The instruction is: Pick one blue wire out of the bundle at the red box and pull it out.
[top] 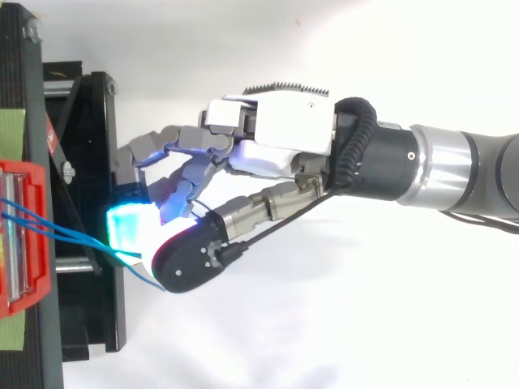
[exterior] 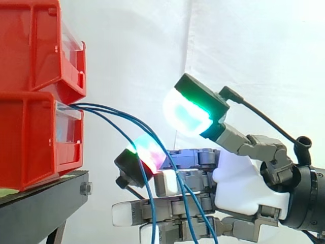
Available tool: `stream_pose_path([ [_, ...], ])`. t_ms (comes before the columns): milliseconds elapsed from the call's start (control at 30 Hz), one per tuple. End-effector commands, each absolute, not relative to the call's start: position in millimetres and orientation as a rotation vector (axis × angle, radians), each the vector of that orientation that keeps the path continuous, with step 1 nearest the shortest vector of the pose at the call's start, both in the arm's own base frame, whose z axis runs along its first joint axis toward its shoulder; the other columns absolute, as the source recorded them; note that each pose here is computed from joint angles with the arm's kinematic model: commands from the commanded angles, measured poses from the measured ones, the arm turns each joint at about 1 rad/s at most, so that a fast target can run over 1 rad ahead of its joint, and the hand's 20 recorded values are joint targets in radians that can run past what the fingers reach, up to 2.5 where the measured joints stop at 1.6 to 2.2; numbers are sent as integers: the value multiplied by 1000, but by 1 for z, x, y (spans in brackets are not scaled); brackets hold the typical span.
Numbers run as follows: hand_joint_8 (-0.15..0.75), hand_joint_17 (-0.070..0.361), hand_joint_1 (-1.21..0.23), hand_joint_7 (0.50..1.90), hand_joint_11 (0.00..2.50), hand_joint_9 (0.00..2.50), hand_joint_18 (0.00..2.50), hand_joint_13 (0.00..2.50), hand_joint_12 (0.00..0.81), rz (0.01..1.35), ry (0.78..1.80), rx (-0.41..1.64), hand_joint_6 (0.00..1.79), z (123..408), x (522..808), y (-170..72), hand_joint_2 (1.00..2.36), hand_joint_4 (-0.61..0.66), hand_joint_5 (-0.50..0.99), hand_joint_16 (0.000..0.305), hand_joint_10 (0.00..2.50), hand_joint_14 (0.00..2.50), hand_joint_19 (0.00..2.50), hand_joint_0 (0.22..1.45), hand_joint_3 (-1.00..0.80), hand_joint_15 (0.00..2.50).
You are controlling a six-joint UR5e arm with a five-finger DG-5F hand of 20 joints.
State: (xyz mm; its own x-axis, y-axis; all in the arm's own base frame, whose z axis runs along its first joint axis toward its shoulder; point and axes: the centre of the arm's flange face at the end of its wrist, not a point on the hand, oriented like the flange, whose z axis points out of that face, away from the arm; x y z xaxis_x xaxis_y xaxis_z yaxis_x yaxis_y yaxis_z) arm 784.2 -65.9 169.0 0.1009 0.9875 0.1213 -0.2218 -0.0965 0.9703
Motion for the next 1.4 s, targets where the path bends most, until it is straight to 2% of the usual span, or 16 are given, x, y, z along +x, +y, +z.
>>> stream_pose_path([
  [0, 291, 122, -746, 1152, 684, 1094, 626, 702, 400, 1299, 911, 1178, 775, 169, 784, -66, 1000, 172, -101, 54, 21, 14, 558, 492, -500, 405],
  [200, 277, 112, -843, 1181, 731, 1095, 607, 693, 377, 1300, 910, 1177, 841, 169, 784, -66, 1000, 169, -117, 50, 21, 16, 556, 561, -485, 404],
  [333, 275, 109, -861, 1223, 745, 1081, 603, 692, 366, 1302, 910, 1175, 861, 169, 784, -65, 1012, 144, -126, 48, 23, 15, 560, 613, -336, 410],
  [400, 272, 109, -863, 1191, 775, 1075, 605, 690, 367, 1301, 909, 1176, 876, 169, 784, -66, 1014, 119, -134, 49, 24, 17, 551, 620, -291, 406],
  [633, 278, 114, -863, 1129, 768, 1050, 608, 684, 377, 1300, 909, 1175, 890, 169, 784, -66, 1017, 94, -149, 51, 22, 15, 560, 599, -178, 412],
  [767, 318, 140, -827, 1054, 729, 1095, 696, 728, 432, 1301, 910, 1174, 892, 169, 784, -65, 1007, 138, -138, 62, 19, 13, 516, 585, -140, 395],
  [967, 340, 151, -738, 1070, 683, 1121, 730, 743, 459, 1300, 909, 1175, 862, 169, 784, -66, 1000, 149, -122, 67, 18, 12, 514, 569, -137, 381],
  [1167, 323, 136, -795, 1125, 725, 1098, 678, 715, 424, 1300, 909, 1175, 857, 169, 784, -66, 1009, 153, -127, 60, 17, 13, 520, 591, -130, 391],
  [1367, 318, 135, -796, 1156, 746, 1146, 713, 745, 416, 1300, 910, 1177, 877, 169, 784, -65, 1014, 104, -120, 60, 19, 13, 512, 579, -21, 381],
])
